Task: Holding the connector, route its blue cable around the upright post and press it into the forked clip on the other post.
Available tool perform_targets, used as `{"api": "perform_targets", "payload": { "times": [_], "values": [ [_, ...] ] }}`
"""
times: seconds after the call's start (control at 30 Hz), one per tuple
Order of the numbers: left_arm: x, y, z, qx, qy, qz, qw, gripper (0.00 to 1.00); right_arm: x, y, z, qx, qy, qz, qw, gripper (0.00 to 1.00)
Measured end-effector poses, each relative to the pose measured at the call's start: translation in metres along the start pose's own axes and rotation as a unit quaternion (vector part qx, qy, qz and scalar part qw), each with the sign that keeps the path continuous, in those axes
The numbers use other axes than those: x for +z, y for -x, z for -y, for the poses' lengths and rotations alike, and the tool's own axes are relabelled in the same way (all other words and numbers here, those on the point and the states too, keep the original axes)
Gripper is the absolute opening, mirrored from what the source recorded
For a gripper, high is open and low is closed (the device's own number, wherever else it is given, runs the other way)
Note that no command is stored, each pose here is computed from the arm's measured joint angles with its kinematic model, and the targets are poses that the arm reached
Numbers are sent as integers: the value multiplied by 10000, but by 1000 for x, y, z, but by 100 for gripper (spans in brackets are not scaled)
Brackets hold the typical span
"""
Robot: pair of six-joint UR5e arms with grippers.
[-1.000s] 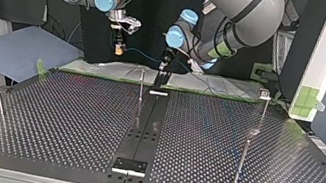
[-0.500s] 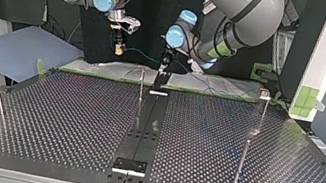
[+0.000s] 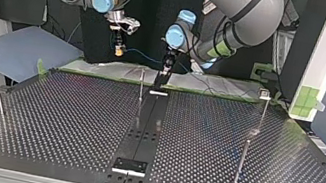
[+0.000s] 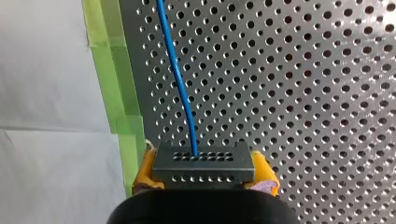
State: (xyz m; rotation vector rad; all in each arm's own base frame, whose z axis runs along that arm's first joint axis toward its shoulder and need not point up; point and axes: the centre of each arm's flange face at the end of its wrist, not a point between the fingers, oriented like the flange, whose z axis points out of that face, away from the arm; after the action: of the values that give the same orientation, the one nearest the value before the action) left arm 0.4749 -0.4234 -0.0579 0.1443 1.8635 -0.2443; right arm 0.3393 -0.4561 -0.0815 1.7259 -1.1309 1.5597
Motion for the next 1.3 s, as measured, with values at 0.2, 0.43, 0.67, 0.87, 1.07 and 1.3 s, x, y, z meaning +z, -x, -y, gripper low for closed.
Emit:
{"api": "perform_targets", "payload": {
  "times": [0.2,0.43,0.67,0.87,1.07,1.3],
  "values": [
    [-4,-2,2,129,151,3,9998,100,1,0,4,-17,-232,5,9997,0],
    [-11,-4,8,195,334,23,9992,100,2,0,5,-22,-345,2,9994,0],
    [-18,-7,17,219,443,87,9987,100,3,0,1,-15,-347,8,9994,0],
    [-24,-16,26,253,451,107,9986,100,4,0,2,17,-526,13,9986,0],
    [-20,-38,25,248,479,142,9984,100,4,0,4,59,-749,15,9972,0],
    [-9,-42,26,201,490,226,9983,100,4,0,4,54,-800,22,9968,0]
  ]
}}
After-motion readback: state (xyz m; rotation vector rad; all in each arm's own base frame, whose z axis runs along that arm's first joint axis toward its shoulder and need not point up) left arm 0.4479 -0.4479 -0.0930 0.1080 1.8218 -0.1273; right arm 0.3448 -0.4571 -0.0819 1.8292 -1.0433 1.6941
